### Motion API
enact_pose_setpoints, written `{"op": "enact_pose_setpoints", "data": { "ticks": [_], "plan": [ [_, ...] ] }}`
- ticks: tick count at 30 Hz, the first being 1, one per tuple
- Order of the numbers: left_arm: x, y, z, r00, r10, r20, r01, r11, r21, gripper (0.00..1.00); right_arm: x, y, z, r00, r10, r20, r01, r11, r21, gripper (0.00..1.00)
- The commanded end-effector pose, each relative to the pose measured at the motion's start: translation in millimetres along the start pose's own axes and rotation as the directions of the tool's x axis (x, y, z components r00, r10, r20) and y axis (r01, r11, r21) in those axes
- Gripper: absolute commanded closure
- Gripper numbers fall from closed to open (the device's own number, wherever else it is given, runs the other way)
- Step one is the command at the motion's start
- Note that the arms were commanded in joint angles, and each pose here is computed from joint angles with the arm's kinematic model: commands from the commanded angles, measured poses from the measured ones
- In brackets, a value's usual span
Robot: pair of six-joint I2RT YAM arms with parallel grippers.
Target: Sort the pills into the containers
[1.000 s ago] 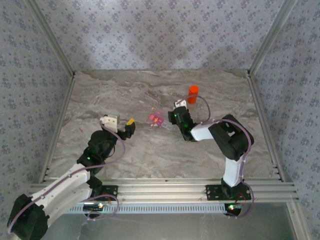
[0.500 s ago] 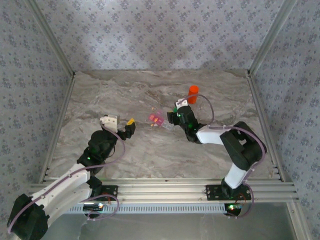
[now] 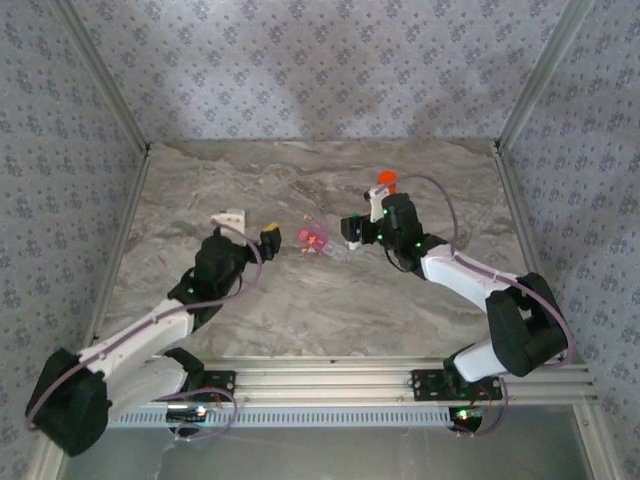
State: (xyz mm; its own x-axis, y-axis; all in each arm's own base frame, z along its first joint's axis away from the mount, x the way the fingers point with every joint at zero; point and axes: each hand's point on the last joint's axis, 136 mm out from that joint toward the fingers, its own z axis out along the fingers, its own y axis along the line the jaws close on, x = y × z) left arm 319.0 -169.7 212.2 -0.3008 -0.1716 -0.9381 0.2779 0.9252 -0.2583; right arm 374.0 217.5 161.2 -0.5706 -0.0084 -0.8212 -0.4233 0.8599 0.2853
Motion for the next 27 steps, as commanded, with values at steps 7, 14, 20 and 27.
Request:
{"op": "enact_pose_setpoints", "data": {
  "ticks": [7,14,20,27],
  "plan": [
    [1,-78,79,0.961,-0.205,-0.188,0.228,0.967,0.112,0.37,-13,-12,-1,0.994,0.082,-0.071,-0.088,0.992,-0.09,0.38],
    [25,-120,118,0.938,-0.202,-0.283,0.253,0.955,0.156,0.48,-4,-21,9,0.99,0.106,-0.089,-0.117,0.984,-0.135,0.41],
    [50,-141,137,0.909,-0.209,-0.361,0.292,0.937,0.194,0.49,9,-30,16,0.984,0.127,-0.121,-0.144,0.98,-0.139,0.43],
    [65,-151,148,0.886,-0.223,-0.407,0.328,0.921,0.209,0.52,26,-35,26,0.975,0.154,-0.159,-0.177,0.974,-0.141,0.46]
  ]
}}
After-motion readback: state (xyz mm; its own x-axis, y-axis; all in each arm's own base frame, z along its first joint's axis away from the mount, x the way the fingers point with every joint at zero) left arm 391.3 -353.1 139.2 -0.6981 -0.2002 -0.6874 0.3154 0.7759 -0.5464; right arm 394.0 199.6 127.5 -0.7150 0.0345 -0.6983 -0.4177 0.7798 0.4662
